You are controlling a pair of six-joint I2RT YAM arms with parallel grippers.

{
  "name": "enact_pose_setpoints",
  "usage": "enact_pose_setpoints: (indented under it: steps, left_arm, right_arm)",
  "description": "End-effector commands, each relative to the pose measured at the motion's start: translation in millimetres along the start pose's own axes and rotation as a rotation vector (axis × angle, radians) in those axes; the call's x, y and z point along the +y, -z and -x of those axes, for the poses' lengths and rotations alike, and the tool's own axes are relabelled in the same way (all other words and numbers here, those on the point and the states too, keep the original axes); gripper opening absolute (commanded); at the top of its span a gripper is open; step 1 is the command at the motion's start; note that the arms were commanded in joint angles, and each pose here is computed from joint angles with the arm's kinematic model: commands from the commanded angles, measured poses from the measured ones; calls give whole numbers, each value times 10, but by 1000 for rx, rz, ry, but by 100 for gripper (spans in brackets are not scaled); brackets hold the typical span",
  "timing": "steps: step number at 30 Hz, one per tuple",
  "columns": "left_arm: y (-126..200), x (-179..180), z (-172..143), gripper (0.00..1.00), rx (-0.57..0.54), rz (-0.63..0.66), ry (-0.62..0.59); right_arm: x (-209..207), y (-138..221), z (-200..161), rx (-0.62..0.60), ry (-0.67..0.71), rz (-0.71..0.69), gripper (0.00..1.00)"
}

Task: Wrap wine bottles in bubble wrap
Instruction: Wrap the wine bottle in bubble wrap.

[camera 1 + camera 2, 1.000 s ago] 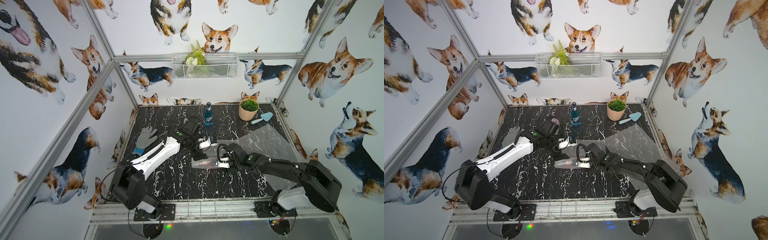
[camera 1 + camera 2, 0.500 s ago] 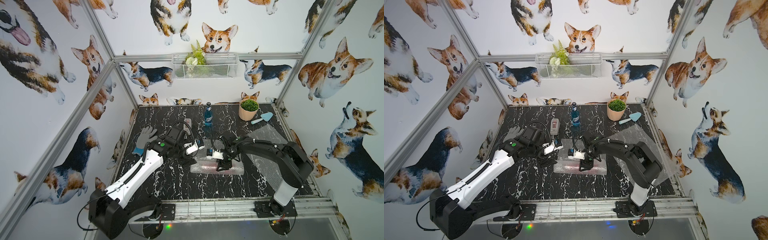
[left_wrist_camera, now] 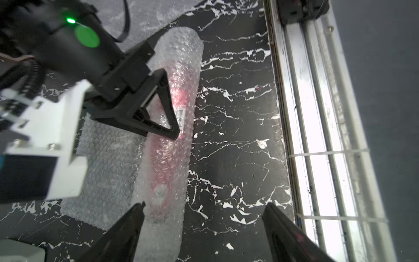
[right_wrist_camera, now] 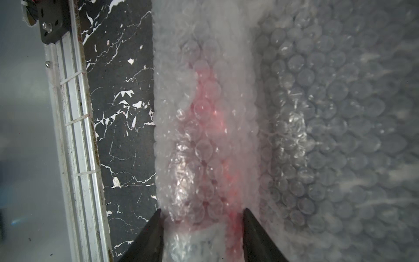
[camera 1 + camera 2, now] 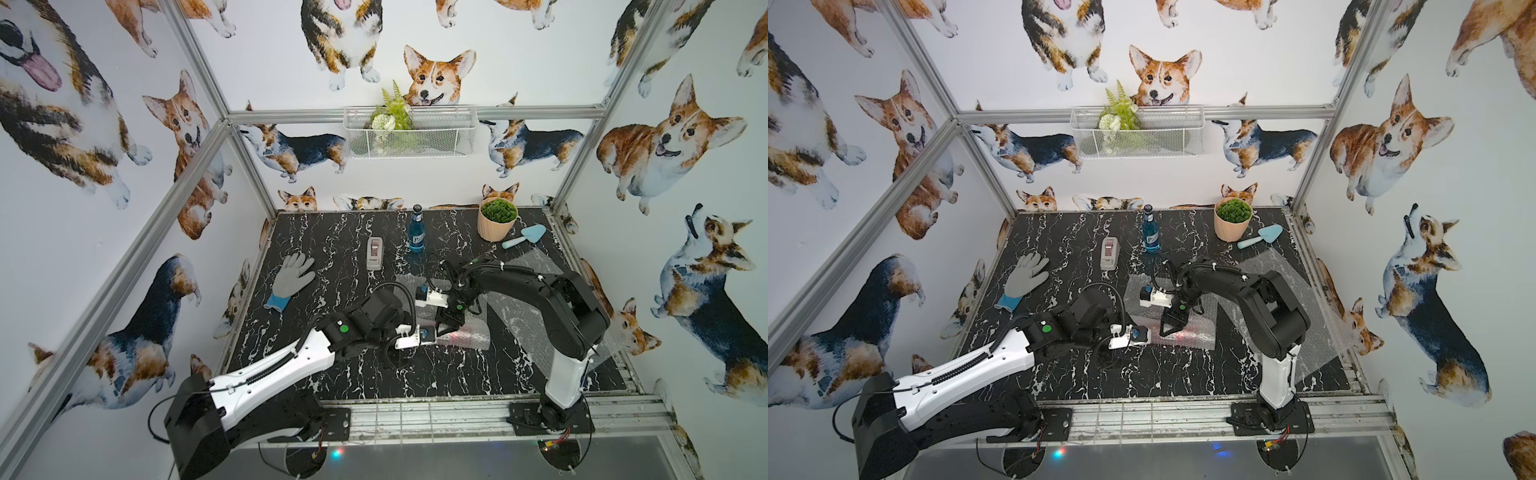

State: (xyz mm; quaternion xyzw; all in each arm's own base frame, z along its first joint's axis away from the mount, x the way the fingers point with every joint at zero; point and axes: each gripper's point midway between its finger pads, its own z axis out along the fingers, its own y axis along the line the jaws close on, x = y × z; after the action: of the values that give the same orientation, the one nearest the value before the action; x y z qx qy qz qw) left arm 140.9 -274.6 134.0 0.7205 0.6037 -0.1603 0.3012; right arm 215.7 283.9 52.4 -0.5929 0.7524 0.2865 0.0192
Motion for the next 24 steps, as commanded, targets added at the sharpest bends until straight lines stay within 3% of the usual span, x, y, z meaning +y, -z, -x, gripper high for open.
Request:
enact_pose_setpoints:
  steps: [1, 10, 15, 24]
  left_arm:
    - [-230, 188, 112, 85, 1, 96, -190]
    - [-689, 398, 86, 84, 53, 114, -277]
    - [-836, 572, 51, 83, 39, 126, -187]
    - [-927, 626, -68, 76, 11, 10, -85]
  right_arm:
    - [50, -7, -105, 54, -64, 69, 53]
    - [-56, 56, -106, 56, -103, 130, 55]
    - [-90, 105, -118, 45, -106, 139, 57]
    - [-122, 156, -105, 20, -95, 116, 61]
